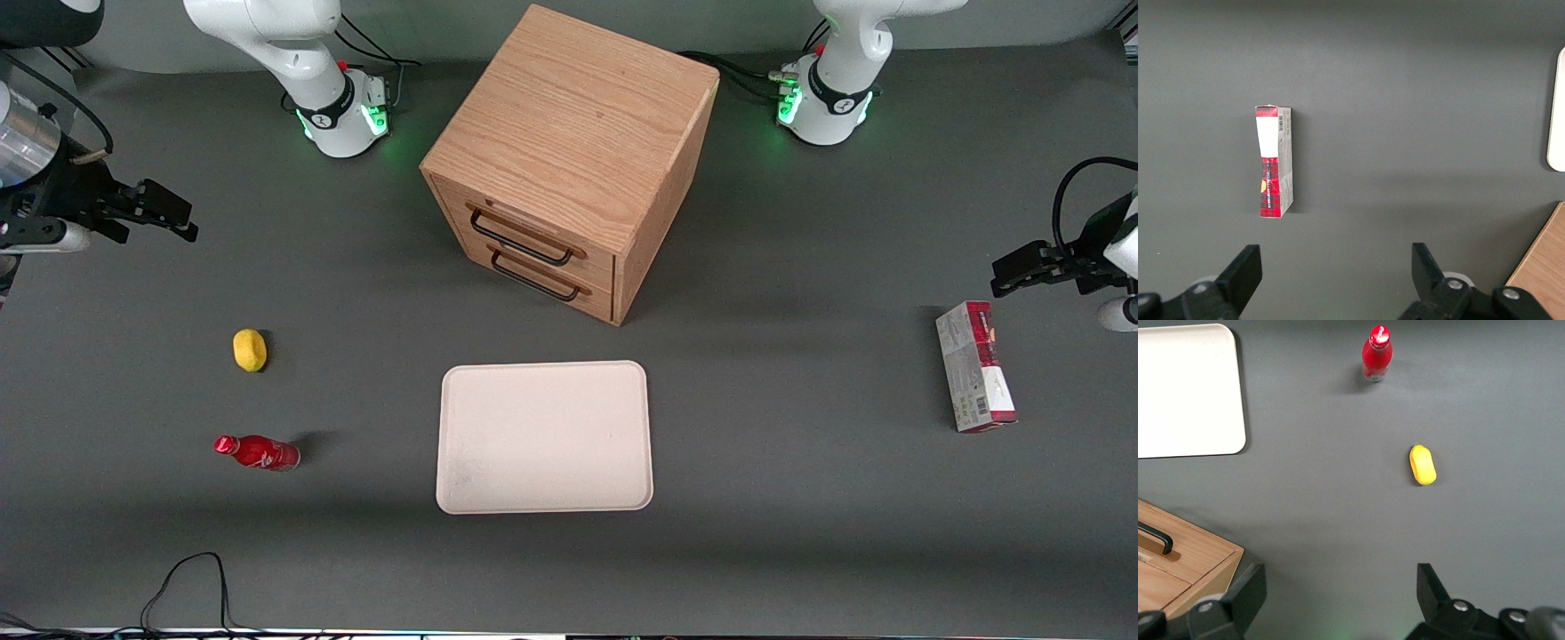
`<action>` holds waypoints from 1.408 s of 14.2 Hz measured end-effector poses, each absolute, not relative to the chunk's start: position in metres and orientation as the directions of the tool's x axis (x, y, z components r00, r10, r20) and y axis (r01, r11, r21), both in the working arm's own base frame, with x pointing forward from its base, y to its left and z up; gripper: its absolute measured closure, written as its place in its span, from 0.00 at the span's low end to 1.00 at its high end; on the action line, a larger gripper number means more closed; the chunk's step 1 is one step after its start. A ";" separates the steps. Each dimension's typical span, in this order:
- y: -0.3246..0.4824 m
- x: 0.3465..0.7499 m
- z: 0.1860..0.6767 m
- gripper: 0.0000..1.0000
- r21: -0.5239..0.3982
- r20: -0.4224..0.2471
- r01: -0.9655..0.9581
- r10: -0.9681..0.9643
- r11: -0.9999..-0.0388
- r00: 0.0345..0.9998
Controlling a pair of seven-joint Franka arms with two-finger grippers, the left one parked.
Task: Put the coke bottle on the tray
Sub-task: 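Move the right gripper down over the red Coca-Cola bottle, then close the right gripper around the bottle's body and lift it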
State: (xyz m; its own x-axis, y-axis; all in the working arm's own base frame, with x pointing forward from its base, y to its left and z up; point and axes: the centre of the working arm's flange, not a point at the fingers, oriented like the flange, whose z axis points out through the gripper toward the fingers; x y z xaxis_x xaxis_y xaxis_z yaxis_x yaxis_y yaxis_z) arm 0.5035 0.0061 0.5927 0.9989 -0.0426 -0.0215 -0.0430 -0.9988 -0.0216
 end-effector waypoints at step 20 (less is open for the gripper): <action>-0.030 0.730 0.349 0.00 -0.010 0.041 0.051 0.050 -0.999 0.998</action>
State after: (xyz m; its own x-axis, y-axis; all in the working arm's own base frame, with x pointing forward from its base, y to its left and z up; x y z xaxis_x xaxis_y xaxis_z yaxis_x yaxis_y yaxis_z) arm 0.7305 -0.0300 0.3492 0.9979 0.0505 0.0413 0.0509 -0.9987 -0.0095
